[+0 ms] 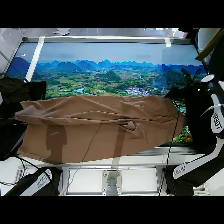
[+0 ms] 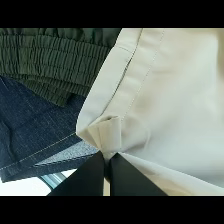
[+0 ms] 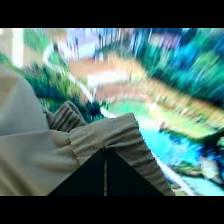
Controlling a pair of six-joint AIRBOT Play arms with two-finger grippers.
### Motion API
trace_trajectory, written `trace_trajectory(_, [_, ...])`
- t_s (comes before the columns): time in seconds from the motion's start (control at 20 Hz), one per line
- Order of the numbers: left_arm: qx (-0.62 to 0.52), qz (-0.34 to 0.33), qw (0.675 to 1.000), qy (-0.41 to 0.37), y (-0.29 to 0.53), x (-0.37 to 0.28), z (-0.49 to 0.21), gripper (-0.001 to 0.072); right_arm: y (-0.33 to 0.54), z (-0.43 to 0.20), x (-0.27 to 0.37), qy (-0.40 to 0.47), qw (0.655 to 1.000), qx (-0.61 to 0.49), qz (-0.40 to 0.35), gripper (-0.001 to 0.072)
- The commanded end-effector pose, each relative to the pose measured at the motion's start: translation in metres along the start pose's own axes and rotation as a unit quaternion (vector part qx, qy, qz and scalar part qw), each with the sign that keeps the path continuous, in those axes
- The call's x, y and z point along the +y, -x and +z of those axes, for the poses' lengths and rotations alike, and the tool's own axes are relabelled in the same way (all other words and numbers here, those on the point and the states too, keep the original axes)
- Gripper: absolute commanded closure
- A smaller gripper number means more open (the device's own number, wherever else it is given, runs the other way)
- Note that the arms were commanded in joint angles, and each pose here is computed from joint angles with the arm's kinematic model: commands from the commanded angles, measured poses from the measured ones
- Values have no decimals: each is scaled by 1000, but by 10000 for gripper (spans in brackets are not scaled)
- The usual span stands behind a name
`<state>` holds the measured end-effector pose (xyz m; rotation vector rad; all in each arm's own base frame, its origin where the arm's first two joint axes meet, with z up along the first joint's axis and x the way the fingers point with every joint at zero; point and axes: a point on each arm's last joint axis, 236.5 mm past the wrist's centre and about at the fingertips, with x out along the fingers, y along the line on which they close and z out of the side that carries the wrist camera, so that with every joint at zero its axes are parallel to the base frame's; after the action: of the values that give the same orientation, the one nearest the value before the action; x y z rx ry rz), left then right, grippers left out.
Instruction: Fold the clothes and pants, and hang the long-sleeved shirts on hangers.
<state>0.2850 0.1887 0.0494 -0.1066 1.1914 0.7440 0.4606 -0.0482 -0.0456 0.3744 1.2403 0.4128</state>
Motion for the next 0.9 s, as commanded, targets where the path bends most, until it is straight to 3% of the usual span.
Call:
trace_trajectory(0.0, [-6, -2, 1000, 3, 0, -1, 3, 696, 60, 37, -1, 23, 997, -62, -49, 685])
trace_trajectory(0.15, [-68, -47, 995, 54, 12, -15, 29, 696, 114, 38, -5, 27, 991, -90, -95, 685])
trace_trajectory(0.25, [-146, -113, 979, 84, 37, -35, 62, 696, 140, 18, -15, 24, 989, -71, -128, 685])
trace_trajectory(0.35, [-177, -127, 972, 90, 48, -37, 74, 696, 152, -10, -30, -5, 989, -35, -143, 685])
trace_trajectory(0.55, [-122, -112, 984, 62, -4, -48, 29, 696, 122, -46, -44, -62, 992, -6, -105, 685])
trace_trajectory(0.8, [-32, -108, 993, 30, -72, -70, -47, 695, 49, -60, -37, -73, 994, 2, -87, 684])
trace_trajectory(0.85, [-27, -108, 993, 30, -74, -71, -49, 645, 45, -58, -34, -69, 994, 1, -87, 654])
